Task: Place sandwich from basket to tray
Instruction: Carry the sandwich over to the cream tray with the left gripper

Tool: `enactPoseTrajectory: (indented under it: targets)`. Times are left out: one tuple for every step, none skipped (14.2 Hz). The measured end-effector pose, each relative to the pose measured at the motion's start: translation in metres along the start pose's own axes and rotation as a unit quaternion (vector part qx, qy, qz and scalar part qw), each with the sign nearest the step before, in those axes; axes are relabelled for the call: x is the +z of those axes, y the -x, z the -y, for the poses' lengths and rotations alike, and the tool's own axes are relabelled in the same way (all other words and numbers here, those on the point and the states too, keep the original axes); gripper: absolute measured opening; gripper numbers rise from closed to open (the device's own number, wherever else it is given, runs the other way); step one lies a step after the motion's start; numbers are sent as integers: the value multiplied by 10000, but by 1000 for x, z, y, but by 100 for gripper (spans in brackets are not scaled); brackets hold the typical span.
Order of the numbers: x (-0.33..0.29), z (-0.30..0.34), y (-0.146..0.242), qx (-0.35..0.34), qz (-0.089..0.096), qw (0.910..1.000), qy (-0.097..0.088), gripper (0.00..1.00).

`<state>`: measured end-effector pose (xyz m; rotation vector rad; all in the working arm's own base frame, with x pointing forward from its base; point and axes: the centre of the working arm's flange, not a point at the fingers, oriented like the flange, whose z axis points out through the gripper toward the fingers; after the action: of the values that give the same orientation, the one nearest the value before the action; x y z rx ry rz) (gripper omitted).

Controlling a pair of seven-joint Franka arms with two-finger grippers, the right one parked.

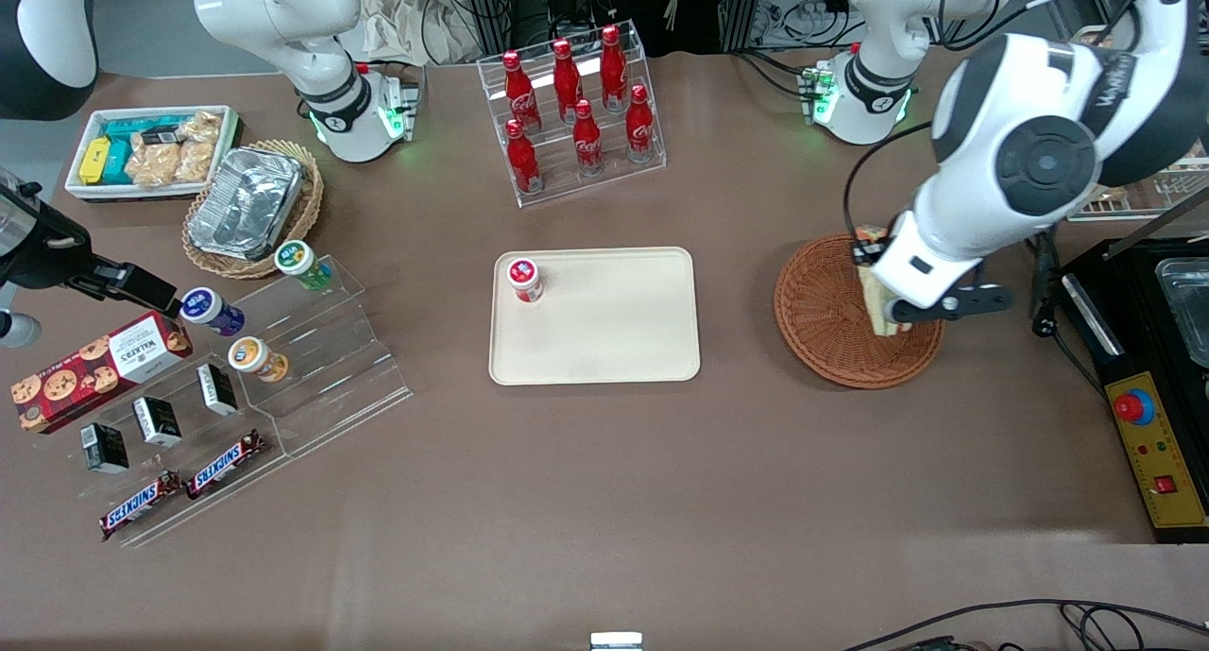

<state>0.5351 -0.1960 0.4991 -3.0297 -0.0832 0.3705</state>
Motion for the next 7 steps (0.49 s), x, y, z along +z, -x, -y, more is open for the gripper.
enactPoseTrajectory:
  targets:
    - [1,-17,5,168,-58,9998,7,16]
    - [3,-35,8,334,-141,9993,28,16]
    - [9,-54,10,495,-223,9985,55,16]
    - [18,-73,10,646,-275,9975,77,16]
    - [30,-91,8,781,-301,9964,95,16]
    - [42,-108,7,899,-329,9953,122,16]
    - [53,-123,6,1013,-368,9941,151,16]
